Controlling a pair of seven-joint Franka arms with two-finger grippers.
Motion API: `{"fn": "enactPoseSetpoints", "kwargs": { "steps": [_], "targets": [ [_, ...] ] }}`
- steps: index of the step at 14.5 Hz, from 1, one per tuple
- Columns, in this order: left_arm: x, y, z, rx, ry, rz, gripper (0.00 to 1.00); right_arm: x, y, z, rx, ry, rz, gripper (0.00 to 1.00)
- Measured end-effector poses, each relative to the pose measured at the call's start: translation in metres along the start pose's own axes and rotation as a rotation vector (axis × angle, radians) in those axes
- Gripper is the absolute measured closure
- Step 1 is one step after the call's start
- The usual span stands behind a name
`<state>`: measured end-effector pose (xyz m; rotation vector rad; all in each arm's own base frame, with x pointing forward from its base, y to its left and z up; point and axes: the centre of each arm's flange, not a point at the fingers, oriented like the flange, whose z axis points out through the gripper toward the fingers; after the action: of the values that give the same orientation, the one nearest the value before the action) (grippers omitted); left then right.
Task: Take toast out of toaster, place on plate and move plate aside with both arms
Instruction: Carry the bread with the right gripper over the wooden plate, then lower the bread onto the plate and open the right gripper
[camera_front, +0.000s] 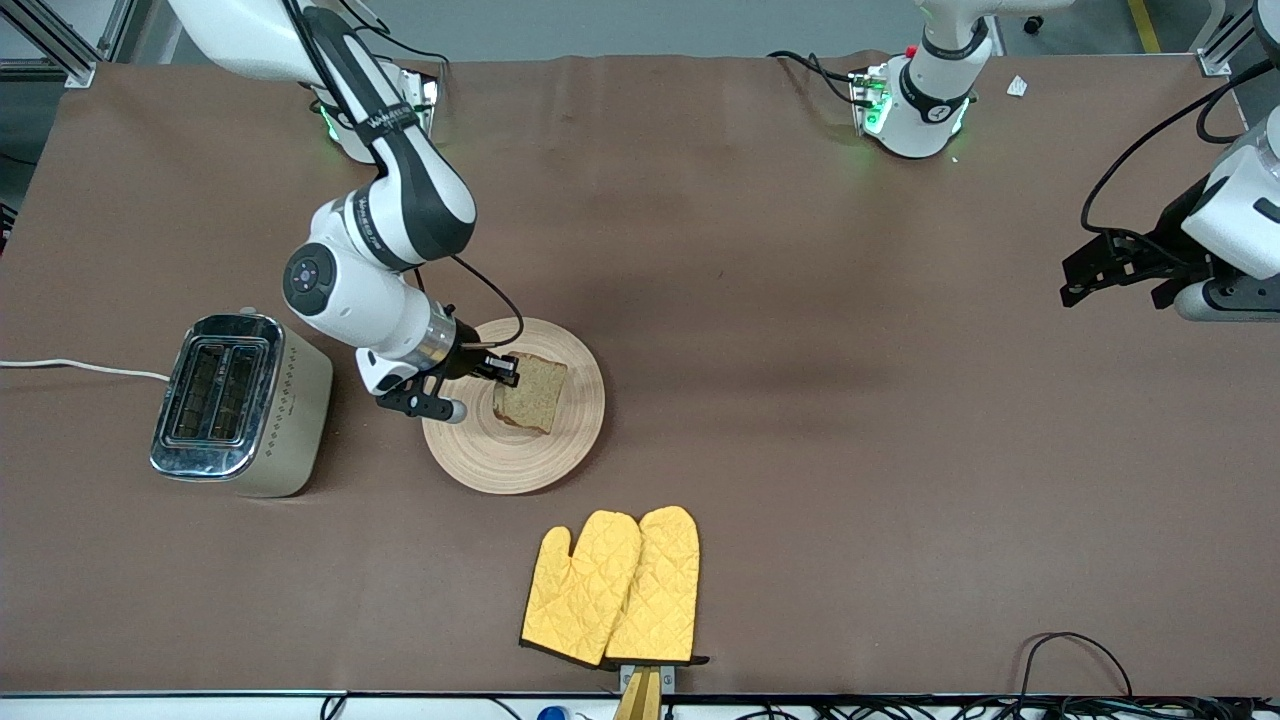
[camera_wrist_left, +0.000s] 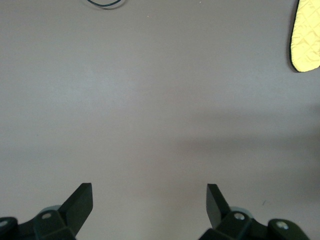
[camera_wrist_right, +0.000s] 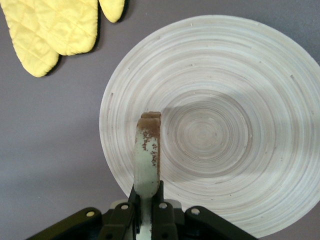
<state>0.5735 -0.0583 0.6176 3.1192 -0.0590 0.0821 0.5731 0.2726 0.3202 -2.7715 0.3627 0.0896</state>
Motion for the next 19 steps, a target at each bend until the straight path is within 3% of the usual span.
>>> {"fn": "enactPoseSetpoints", "kwargs": {
  "steps": [6, 13, 15, 19],
  "targets": [
    [0.000, 0.000, 0.000, 0.000, 0.000, 0.000, 0.00, 0.020, 0.039, 0.014, -0.025, -0.018, -0.042, 0.89],
    [0.000, 0.000, 0.000, 0.000, 0.000, 0.000, 0.00, 0.046, 0.097, 0.038, -0.042, -0.061, -0.011, 0.92],
    [0.000, 0.000, 0.000, 0.000, 0.000, 0.000, 0.00, 0.047, 0.104, 0.044, -0.048, -0.072, 0.000, 0.80],
    [0.000, 0.000, 0.000, 0.000, 0.000, 0.000, 0.00, 0.049, 0.104, 0.042, -0.047, -0.083, 0.001, 0.39]
  ]
}}
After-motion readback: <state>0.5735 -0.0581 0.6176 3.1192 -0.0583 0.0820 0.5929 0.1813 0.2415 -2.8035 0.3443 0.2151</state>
